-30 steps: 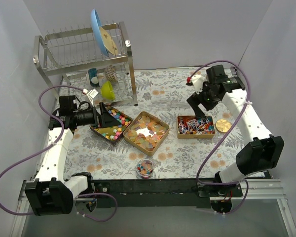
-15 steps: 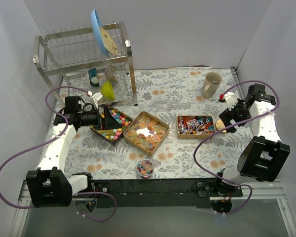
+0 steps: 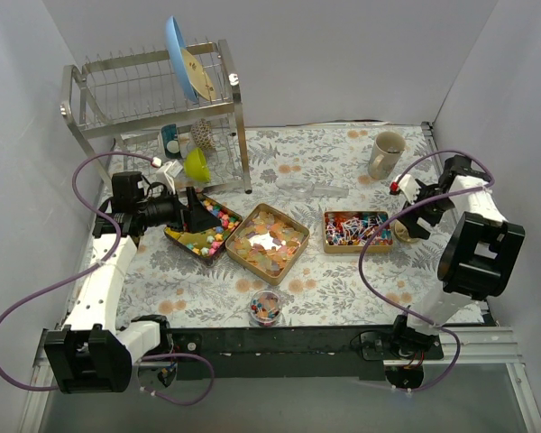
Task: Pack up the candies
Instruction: Pick up the bottle lid at the center of the board.
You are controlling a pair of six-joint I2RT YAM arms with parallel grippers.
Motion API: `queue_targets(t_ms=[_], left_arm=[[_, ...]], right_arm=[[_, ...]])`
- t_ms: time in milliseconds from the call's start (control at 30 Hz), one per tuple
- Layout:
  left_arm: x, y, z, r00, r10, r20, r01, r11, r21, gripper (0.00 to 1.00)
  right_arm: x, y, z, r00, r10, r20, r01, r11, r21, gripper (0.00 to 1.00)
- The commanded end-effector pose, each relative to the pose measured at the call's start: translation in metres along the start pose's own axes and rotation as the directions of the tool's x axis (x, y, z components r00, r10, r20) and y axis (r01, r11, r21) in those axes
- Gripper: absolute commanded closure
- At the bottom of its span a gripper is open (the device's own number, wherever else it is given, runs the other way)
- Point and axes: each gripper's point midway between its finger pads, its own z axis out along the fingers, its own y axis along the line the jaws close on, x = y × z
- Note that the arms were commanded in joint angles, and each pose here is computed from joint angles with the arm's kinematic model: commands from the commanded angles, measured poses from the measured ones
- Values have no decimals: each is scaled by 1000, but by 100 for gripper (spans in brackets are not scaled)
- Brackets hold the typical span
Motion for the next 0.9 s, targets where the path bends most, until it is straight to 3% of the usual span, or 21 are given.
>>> queue_targets(t_ms=[0,433,867], left_arm=[[-10,5,0,999,41,25,-40,998,-40,2],[-17,27,4,997,72,4,-71,991,-118,2],[-24,33,5,996,89,-10,-90,986,-140,2]], right_arm=[[-9,-13,6,993,-109,37,109,994,4,2],[11,-1,43,976,-216,5,216,976,-22,2],[13,-3,58,990,-143,5,143,989,-32,6]])
